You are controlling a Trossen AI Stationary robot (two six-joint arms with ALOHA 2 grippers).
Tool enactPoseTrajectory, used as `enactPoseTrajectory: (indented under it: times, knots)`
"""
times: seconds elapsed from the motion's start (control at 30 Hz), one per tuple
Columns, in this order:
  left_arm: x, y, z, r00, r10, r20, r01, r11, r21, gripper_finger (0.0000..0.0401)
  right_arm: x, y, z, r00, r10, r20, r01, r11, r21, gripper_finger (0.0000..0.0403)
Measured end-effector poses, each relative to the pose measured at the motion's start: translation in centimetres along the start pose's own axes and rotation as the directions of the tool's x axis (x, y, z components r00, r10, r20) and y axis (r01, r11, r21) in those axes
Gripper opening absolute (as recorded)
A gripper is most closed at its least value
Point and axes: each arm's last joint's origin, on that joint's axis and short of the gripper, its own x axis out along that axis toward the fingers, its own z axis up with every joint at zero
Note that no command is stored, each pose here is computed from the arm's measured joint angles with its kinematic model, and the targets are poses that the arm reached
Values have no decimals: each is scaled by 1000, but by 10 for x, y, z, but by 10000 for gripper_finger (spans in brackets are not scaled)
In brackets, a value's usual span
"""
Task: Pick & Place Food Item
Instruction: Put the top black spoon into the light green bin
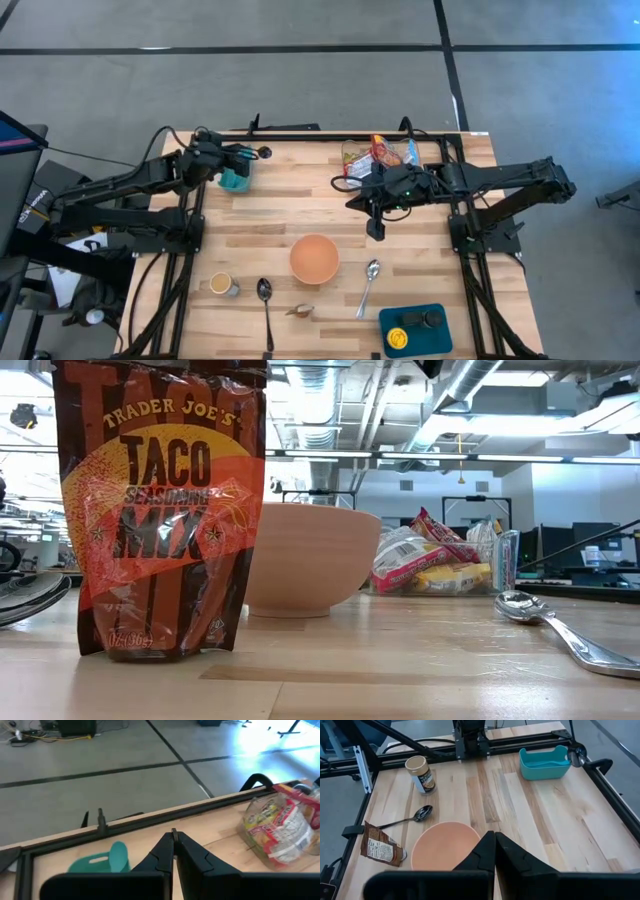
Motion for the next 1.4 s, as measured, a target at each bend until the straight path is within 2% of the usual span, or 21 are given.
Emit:
enactPoseTrajectory:
  times: [0.3, 0.73, 0.93, 1.23, 1.4]
  knots:
    - [3, 5, 0, 999, 36, -17, -36, 999, 6, 2, 0, -2, 0, 1000, -5, 0, 5, 1000, 3, 0]
    - [16, 30, -3, 972, 37, -231, -45, 999, -30, 3, 1, -5, 1, 1000, -16, 0, 16, 1000, 9, 0]
    - [20, 37, -1, 964, 21, -265, -42, 996, -74, 2, 1, -7, 1, 1000, -22, 1, 22, 1000, 11, 0]
    - [13, 48, 13, 953, 88, -289, -118, 989, -89, 3, 2, -9, 1, 1000, -27, 5, 27, 1000, 7, 0]
    - [14, 50, 14, 951, 111, -288, -145, 984, -99, 2, 9, -10, -9, 999, -33, -34, 33, 999, 7, 0]
